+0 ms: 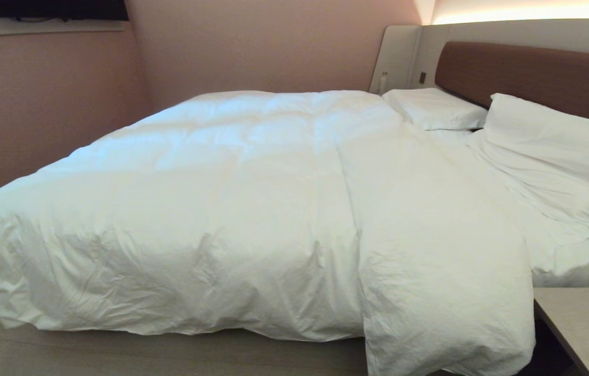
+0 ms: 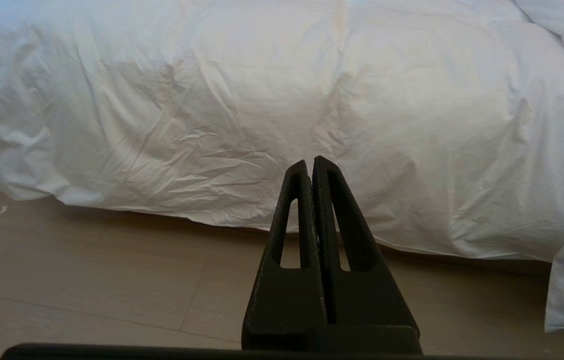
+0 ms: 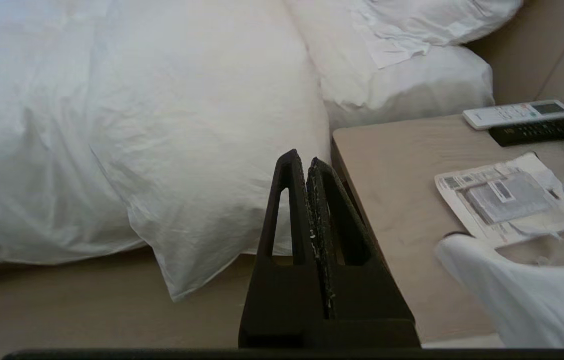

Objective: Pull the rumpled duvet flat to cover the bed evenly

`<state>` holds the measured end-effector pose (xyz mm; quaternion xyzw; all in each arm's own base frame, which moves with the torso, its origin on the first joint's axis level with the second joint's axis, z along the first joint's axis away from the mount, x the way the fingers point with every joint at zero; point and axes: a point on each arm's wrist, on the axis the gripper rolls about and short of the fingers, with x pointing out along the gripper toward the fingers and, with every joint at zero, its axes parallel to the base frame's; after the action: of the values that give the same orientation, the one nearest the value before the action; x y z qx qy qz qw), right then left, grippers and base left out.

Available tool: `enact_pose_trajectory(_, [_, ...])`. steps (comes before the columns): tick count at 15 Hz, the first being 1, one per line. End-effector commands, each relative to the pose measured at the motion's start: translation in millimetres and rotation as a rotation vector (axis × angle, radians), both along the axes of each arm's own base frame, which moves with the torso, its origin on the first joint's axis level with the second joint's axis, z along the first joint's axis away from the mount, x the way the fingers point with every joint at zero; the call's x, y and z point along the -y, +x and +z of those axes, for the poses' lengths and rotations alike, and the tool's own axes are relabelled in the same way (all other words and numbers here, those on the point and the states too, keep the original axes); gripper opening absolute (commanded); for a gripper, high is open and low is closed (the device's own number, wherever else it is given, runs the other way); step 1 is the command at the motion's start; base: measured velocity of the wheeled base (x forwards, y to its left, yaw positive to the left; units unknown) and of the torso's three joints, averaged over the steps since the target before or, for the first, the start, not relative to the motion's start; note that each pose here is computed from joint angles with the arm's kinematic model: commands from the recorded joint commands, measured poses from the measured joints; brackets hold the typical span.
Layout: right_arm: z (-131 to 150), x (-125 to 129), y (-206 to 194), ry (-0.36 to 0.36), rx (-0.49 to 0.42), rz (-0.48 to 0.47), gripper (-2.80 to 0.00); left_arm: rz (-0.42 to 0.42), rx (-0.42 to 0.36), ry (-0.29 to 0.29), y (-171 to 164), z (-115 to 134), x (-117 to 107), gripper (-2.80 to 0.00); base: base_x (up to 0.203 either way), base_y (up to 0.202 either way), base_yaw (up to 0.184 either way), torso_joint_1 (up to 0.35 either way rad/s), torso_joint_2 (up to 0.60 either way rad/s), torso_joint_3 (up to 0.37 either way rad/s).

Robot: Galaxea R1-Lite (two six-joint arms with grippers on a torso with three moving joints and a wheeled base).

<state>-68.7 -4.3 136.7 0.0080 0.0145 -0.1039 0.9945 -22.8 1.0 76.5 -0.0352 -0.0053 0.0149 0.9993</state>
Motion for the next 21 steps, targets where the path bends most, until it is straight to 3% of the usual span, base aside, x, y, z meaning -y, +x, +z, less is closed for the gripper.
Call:
enact_pose_trajectory(1, [12.8,-0.7,9.4,-0.072,0.229,0.03,-2.8,0.0,0.001,-0.002,0.0,0.1,0.0,-2.8,0.0,0.0,0.0,0.0,0.0,0.0])
enact_pose_trajectory(4, [-21.6,-2.2,33.6,-0.155,0.197,0.092,-2.8,-0.001,0.001,0.0,0.0,0.1,0.0,-2.8,0.0,0.0,0.0,0.0,0.0,0.0])
enact_pose_trajectory(6, [-34.8,-2.8,39.6,-0.165,0.162,0.122,-2.8,-0.001,0.0,0.0,0.0,-0.1,0.0,-2.8,0.0,0.0,0.0,0.0,0.0,0.0])
enact_pose_trajectory(15, [-55.8,-4.7,45.7,-0.132,0.07,0.217,-2.8,-0.001,0.001,0.0,0.0,0.1,0.0,-2.8,0.0,0.0,0.0,0.0,0.0,0.0])
enact_pose_trajectory(17, [-61.2,-4.8,45.6,-0.111,0.014,0.224,-2.8,-0.001,0.001,0.0,0.0,0.1,0.0,-2.8,0.0,0.0,0.0,0.0,0.0,0.0])
enact_pose_trajectory(21, [-61.2,-4.6,45.6,-0.038,0.02,0.217,-2.8,-0.001,0.001,0.0,0.0,0.1,0.0,-2.8,0.0,0.0,0.0,0.0,0.0,0.0])
